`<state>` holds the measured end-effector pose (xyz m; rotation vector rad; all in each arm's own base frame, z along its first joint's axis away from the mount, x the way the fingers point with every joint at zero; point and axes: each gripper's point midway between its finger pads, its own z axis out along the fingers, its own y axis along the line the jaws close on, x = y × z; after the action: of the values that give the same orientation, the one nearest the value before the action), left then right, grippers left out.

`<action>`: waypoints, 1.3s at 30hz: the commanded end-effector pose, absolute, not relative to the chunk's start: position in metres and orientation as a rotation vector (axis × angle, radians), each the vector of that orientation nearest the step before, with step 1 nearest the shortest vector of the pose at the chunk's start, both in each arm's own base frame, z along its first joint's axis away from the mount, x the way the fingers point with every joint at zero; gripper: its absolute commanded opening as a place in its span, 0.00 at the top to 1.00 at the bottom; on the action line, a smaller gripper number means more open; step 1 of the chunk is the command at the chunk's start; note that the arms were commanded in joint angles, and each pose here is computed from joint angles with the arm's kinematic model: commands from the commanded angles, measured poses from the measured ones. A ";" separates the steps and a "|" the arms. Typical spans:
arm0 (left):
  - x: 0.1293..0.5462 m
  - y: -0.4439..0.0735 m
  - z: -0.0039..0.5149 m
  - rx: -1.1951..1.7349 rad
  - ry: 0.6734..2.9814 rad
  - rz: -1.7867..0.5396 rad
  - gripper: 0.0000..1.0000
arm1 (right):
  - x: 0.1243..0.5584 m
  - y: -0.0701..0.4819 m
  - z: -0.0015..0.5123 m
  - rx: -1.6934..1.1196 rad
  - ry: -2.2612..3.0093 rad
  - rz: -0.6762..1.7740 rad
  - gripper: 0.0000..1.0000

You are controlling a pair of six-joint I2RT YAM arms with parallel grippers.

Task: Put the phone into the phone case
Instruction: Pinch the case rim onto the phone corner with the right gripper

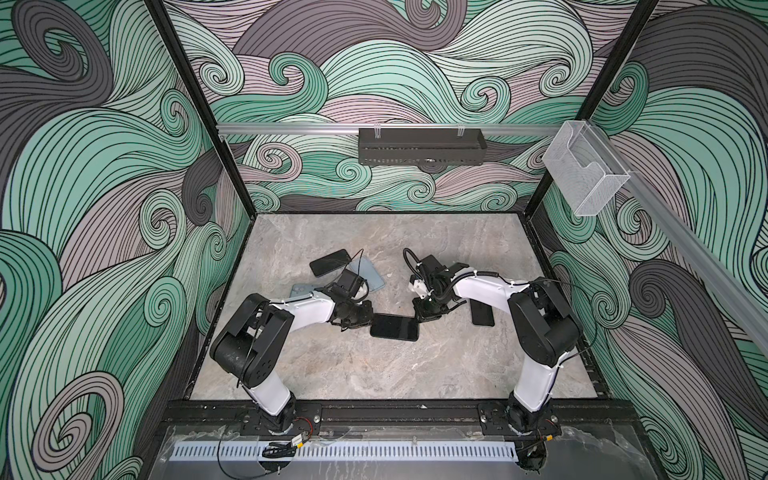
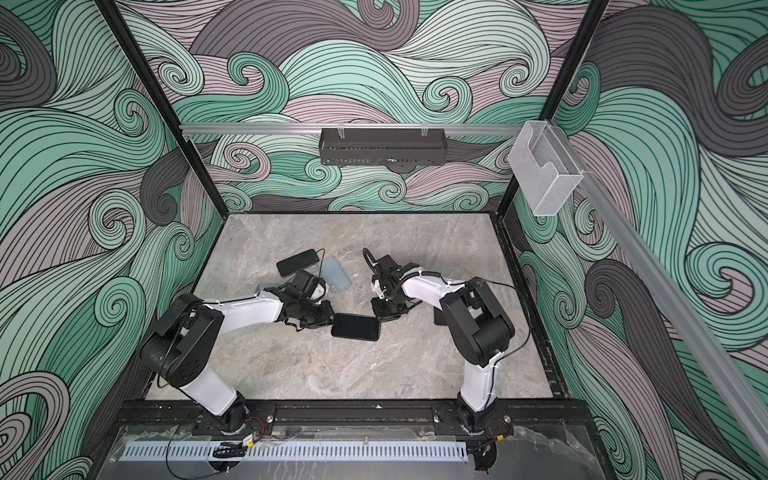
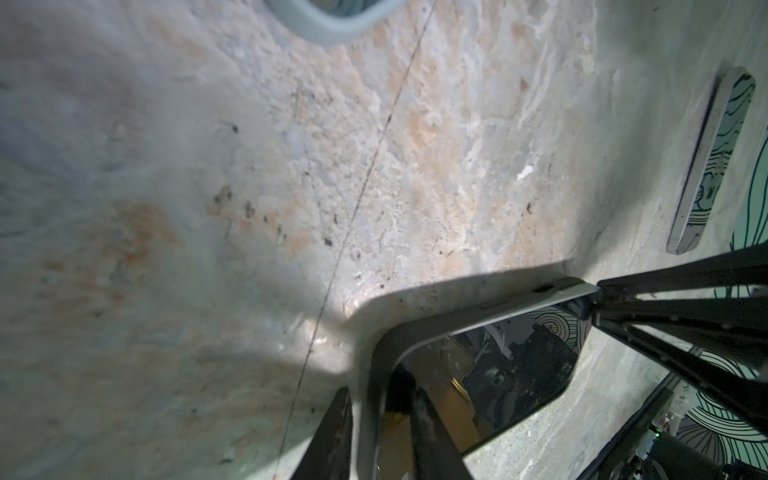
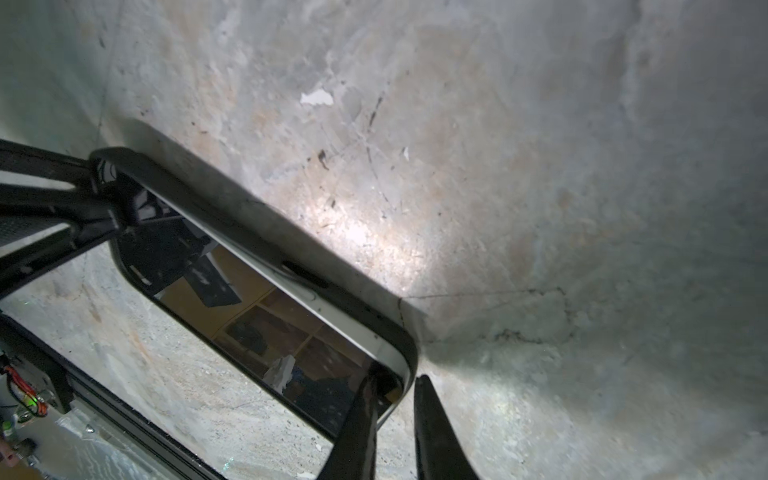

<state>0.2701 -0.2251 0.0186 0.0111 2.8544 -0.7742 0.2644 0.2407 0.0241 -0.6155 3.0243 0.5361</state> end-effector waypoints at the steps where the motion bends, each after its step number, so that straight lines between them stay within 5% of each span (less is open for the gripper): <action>1: 0.267 -0.220 0.022 0.026 2.875 -0.723 0.72 | 0.258 0.233 0.019 -0.642 3.056 0.500 0.81; 39: 0.267 -0.227 0.017 0.048 2.868 -0.772 0.74 | 0.211 0.221 -0.062 -0.707 3.325 0.203 0.88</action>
<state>0.2701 -0.2249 0.0186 0.0149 2.8547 -0.7720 0.2578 0.2414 0.0134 -0.6236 3.1278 0.4480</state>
